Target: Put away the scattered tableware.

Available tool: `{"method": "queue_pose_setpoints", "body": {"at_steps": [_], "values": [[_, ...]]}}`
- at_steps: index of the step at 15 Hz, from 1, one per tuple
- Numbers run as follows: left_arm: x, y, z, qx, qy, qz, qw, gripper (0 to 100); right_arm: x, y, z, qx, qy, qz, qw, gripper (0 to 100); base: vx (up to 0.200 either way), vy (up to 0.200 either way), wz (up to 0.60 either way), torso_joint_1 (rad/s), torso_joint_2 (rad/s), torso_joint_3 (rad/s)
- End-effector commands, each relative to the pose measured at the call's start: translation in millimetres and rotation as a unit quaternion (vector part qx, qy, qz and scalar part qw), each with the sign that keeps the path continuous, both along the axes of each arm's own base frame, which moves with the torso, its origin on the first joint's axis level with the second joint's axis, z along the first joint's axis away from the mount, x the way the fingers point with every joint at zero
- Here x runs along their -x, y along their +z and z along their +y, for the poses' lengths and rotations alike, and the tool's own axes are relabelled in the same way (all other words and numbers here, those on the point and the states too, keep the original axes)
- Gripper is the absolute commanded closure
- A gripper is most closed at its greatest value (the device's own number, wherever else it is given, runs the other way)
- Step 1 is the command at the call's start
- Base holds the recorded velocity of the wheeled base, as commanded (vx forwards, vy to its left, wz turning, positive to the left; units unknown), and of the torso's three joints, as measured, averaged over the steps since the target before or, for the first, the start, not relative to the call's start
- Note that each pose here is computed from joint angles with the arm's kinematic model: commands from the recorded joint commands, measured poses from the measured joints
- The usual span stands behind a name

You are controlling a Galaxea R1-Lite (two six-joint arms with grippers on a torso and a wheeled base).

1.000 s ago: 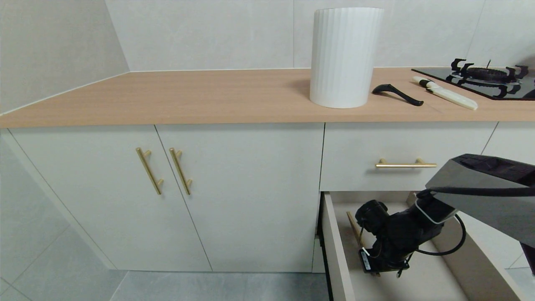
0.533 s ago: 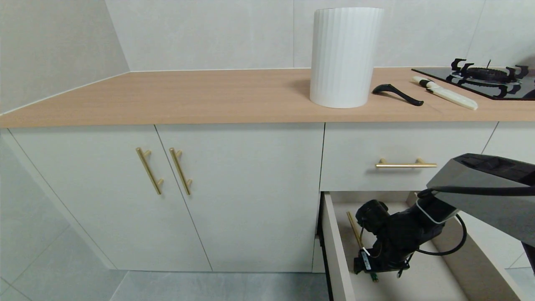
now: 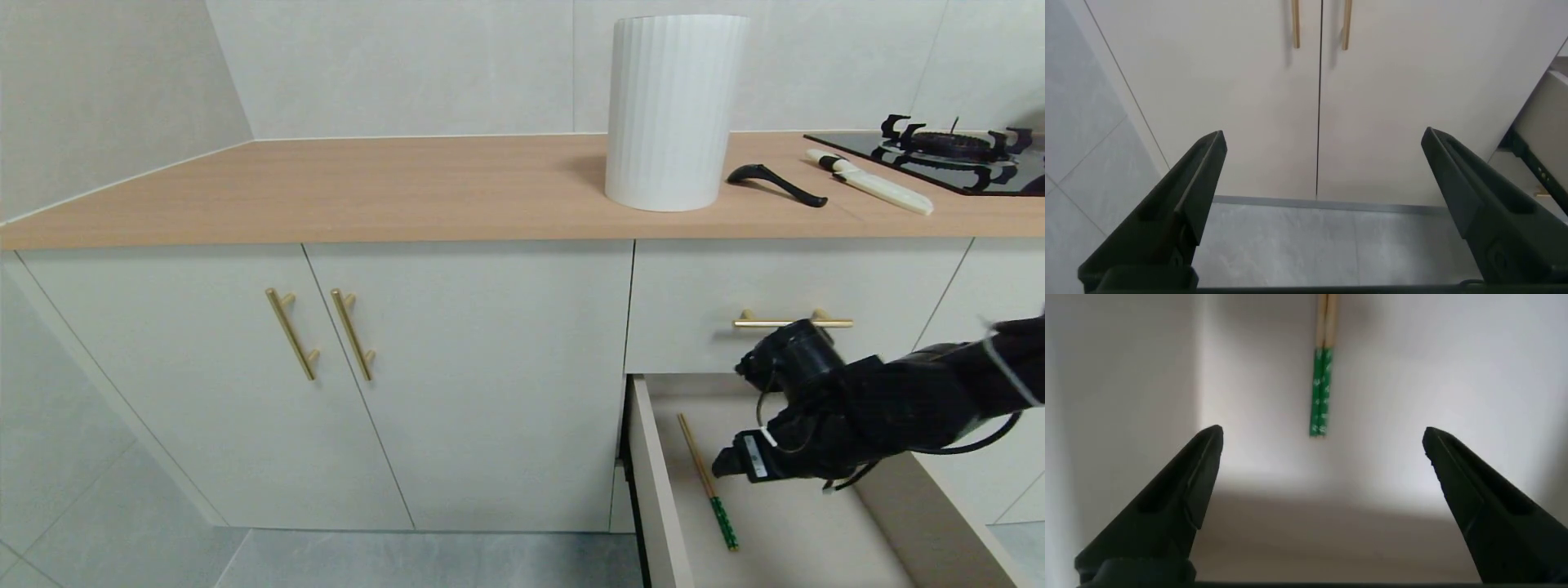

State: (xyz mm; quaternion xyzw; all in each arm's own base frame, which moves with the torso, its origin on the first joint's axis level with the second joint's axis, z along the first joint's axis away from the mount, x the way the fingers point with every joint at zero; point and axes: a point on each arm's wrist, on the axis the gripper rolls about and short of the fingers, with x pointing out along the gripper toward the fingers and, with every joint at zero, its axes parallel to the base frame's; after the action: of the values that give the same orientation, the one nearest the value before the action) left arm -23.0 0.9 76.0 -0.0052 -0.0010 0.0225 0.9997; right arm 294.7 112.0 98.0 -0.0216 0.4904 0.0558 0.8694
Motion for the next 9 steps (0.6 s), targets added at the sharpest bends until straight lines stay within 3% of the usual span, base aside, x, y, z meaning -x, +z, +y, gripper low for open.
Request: {"method": "queue_pose_setpoints", "body": {"at_steps": [1, 7, 9], "values": [[0, 0.0, 0.0, 0.0, 0.0, 0.0, 1.0, 0, 33, 75, -42, -0.008, -0.013, -0.101, 0.995, 0, 0.0, 0.0, 0.0, 0.0, 0.0, 0.0], [0, 0.0, 0.0, 0.0, 0.0, 0.0, 1.0, 0, 39, 93, -68, -0.026, -0.009, -0.129, 0.991, 0, 0.0, 0.0, 0.0, 0.0, 0.0, 0.0], [0, 0.0, 0.0, 0.0, 0.0, 0.0, 1.0, 0, 40, 94, -69, -0.026, -0.011, -0.132, 0.991, 0, 0.0, 0.0, 0.0, 0.01, -0.2, -0.202]]}}
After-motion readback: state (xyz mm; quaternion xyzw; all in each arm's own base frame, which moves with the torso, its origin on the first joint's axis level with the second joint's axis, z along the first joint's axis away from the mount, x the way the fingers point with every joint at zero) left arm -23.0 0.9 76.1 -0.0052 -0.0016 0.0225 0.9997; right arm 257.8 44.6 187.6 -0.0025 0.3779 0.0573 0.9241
